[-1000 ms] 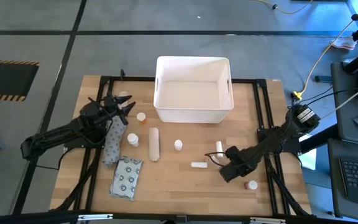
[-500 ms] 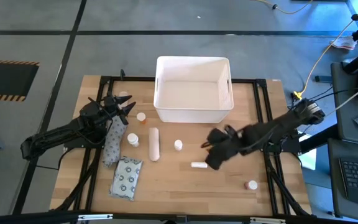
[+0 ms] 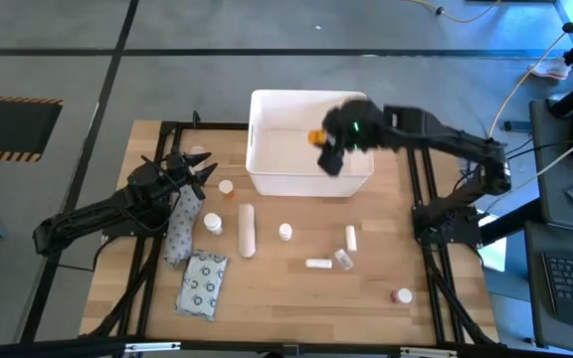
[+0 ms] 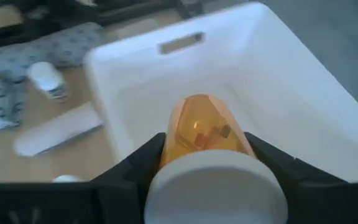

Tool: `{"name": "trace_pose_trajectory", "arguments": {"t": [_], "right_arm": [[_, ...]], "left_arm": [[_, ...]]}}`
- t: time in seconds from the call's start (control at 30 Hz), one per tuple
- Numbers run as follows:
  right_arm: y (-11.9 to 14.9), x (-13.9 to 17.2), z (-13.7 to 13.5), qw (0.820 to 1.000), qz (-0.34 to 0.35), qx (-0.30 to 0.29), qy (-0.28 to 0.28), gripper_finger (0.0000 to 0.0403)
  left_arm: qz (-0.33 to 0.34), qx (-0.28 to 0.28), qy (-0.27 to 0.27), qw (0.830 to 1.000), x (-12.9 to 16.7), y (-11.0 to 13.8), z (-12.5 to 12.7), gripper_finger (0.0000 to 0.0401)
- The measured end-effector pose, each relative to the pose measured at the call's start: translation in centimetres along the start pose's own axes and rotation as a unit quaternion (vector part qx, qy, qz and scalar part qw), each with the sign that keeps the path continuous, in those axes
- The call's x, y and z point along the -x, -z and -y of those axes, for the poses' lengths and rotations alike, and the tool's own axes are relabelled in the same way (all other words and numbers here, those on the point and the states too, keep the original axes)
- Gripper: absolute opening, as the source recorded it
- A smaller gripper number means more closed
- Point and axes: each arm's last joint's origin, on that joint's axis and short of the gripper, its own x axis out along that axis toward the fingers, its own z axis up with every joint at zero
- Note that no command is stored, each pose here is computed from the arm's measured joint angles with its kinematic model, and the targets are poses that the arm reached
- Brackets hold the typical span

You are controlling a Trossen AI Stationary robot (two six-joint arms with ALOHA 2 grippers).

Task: Pick & place medical supplies in basket/bin
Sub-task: Put the right orange pill bottle into the white bin

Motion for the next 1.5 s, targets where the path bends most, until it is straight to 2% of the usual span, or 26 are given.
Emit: {"name": "trace_pose_trajectory", "arguments": {"t": [0.17,0.37,0.5,0.7,0.8,1.03,1.5], "right_arm": [[-0.2,-4.8,4.5,0.998,-0.052,-0.025,0.013,0.0188],[2.1,-11.8,8.2,0.984,-0.174,-0.03,0.018,0.0196],[4.4,-16.1,9.9,0.966,-0.256,-0.034,0.022,0.0185],[7.1,-20.8,11.2,0.944,-0.326,-0.037,0.02,0.0188],[8.2,-22.2,11.3,0.935,-0.354,-0.033,0.015,0.0192],[9.5,-24.3,11.3,0.925,-0.378,-0.027,0.01,0.0188],[9.6,-24.5,11.3,0.926,-0.375,-0.028,0.012,0.0206]], "left_arm": [[0.0,-0.002,0.0,1.0,0.0,0.0,0.0,0.0194],[-0.005,-0.02,0.0,1.0,0.0,0.1,0.0,0.0194],[-0.013,-0.021,-0.001,1.0,0.0,0.3,0.0,0.0194],[-0.017,-0.028,-0.001,0.999,0.0,0.3,0.0,0.0194],[-0.017,-0.029,-0.001,0.999,0.0,0.4,0.0,0.0194],[-0.02,-0.029,-0.001,0.999,0.0,0.4,0.0,0.0194],[-0.023,-0.03,-0.002,0.999,0.0,0.5,0.0,0.0194]]}}
